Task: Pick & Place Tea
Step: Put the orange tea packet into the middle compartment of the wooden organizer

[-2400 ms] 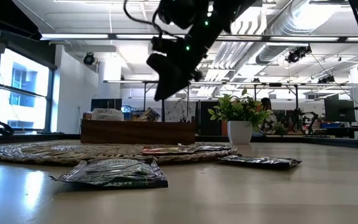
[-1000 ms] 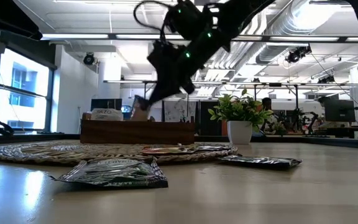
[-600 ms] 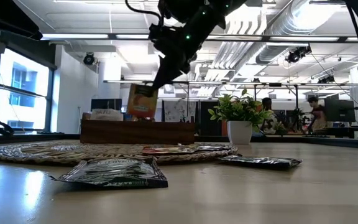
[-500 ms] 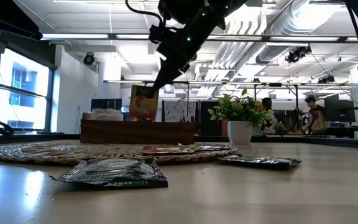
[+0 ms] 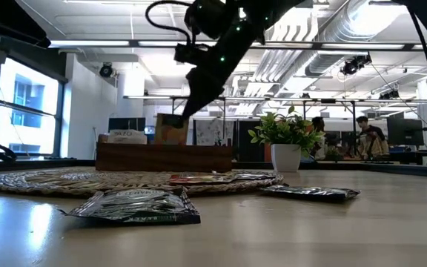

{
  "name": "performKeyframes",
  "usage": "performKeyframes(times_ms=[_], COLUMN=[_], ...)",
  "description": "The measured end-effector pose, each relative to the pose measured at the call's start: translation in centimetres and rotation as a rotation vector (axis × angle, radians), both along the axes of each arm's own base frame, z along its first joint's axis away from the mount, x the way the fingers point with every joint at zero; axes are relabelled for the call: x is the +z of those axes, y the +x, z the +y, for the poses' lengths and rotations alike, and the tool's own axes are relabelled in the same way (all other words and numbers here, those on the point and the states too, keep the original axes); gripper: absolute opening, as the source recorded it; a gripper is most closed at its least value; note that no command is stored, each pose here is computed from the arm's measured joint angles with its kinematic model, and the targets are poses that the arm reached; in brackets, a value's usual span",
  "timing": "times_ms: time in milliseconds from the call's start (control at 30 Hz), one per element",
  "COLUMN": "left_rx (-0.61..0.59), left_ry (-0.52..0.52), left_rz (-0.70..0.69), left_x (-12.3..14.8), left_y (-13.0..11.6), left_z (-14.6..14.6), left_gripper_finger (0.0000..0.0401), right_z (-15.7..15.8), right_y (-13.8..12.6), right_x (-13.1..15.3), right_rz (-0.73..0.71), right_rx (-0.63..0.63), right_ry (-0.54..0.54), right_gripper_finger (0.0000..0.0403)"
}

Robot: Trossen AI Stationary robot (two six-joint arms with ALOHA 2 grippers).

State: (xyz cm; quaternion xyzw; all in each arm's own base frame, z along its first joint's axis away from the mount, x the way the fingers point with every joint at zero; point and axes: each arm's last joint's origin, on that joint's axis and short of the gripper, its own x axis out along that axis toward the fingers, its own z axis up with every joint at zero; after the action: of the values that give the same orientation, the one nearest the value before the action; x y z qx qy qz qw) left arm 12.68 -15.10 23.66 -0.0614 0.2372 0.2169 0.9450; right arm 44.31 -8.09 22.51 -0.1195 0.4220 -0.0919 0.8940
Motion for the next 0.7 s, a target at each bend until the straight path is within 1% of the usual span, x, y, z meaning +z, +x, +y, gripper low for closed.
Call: performKeyframes(times_ms=[67, 200, 300, 533, 700], left_rx=[0.000, 0.000, 0.000, 0.001, 0.001], left_ry=[0.001, 0.002, 0.003, 0.005, 0.003], left_rz=[0.000, 0.000, -0.001, -0.004, -0.004], left_x=[0.0, 0.0, 0.0, 0.0, 0.0], left_y=[0.0, 0.0, 0.0, 0.0, 0.0], left_z=[0.0, 0.0, 0.0, 0.0, 0.0], left_gripper_finger=[0.0129, 0.0129, 0.0129, 0.0129, 0.0129], right_z=[-0.1, -0.6, -0.8, -0.7, 0.6], right_y=[0.3, 0.4, 0.3, 0.4, 0.6], right_x=[0.1, -0.3, -0.4, -0.4, -0.2], right_rz=[-0.029, -0.028, -0.020, -0.025, -0.023], right_rx=[0.001, -0.006, -0.018, -0.032, -0.035], right_ry=[-0.004, -0.002, -0.007, -0.027, -0.061], right_gripper_finger=[0.0001, 0.0003, 0.0012, 0.0048, 0.0076])
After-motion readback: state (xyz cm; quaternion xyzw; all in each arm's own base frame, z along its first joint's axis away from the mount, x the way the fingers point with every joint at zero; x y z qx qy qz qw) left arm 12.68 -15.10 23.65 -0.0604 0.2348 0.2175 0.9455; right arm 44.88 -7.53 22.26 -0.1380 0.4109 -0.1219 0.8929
